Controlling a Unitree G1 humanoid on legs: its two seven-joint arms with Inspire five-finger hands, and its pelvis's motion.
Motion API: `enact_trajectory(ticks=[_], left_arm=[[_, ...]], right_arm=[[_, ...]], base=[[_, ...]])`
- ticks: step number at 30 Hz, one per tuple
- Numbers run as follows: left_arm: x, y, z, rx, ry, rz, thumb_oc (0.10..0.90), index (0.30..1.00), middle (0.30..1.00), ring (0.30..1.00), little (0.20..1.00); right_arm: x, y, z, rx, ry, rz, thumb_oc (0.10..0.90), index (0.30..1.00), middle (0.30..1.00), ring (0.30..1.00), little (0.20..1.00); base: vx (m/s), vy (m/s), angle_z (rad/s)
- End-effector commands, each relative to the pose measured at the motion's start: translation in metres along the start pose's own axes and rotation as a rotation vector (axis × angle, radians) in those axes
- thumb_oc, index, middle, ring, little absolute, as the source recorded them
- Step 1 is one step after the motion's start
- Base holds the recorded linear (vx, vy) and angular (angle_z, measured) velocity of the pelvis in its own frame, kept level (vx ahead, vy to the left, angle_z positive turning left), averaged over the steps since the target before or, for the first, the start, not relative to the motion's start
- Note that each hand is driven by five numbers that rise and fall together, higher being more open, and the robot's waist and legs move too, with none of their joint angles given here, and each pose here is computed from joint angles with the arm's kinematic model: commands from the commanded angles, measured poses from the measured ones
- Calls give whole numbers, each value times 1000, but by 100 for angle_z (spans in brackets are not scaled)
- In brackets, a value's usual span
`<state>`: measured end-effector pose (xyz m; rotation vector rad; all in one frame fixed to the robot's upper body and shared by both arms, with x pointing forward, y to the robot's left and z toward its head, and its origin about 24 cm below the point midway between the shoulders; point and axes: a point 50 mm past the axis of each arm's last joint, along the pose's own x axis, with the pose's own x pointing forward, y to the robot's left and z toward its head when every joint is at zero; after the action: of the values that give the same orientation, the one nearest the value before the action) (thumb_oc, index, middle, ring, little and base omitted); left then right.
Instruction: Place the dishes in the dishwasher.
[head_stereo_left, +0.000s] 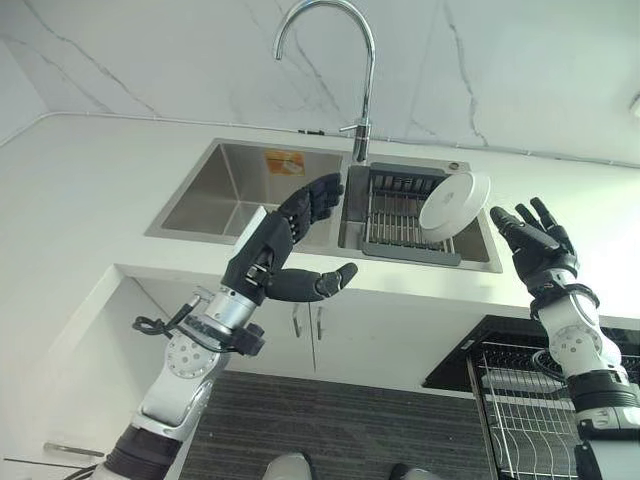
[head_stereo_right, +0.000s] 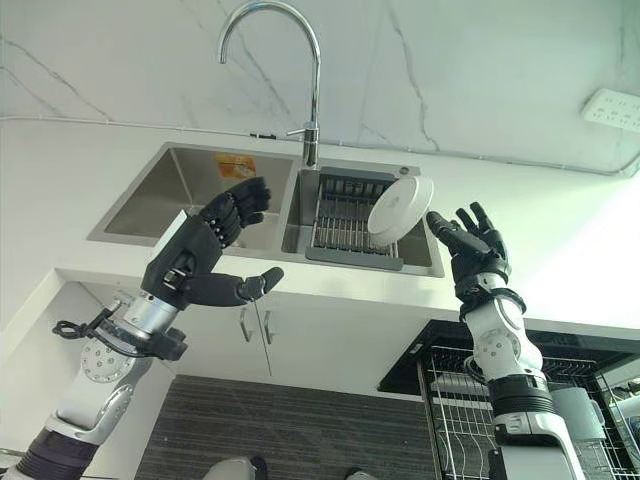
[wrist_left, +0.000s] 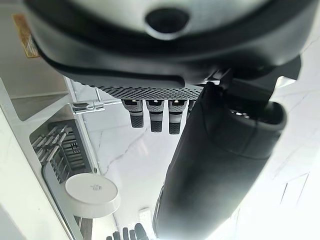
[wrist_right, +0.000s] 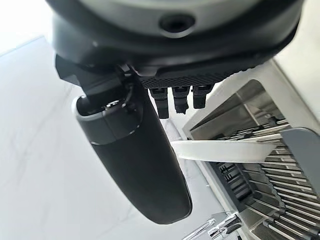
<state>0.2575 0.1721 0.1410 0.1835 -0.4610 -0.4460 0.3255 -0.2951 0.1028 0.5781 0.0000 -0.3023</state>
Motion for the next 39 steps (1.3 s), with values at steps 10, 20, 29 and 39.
enact_trajectory(ticks=[10,20,29,39], left_arm=[[15,3,34,5,-192,-23,800,900,900,900,900],[16,5,31,11,-167,-18,800,900,900,900,900],[15,5,29,19,-157,-15,800,900,900,900,900],[16,6,28,20,-145,-6,800,900,900,900,900]], right_arm=[[20,37,76,-5,-174,166,800,900,900,900,900],[27,33,78,-23,-121,131,800,900,900,900,900],[30,31,77,-23,-97,108,800,900,900,900,900],[33,30,77,-46,-67,102,800,900,900,900,900]], base=[[-3,4,2],[-5,7,2],[0,0,0],[0,0,0]])
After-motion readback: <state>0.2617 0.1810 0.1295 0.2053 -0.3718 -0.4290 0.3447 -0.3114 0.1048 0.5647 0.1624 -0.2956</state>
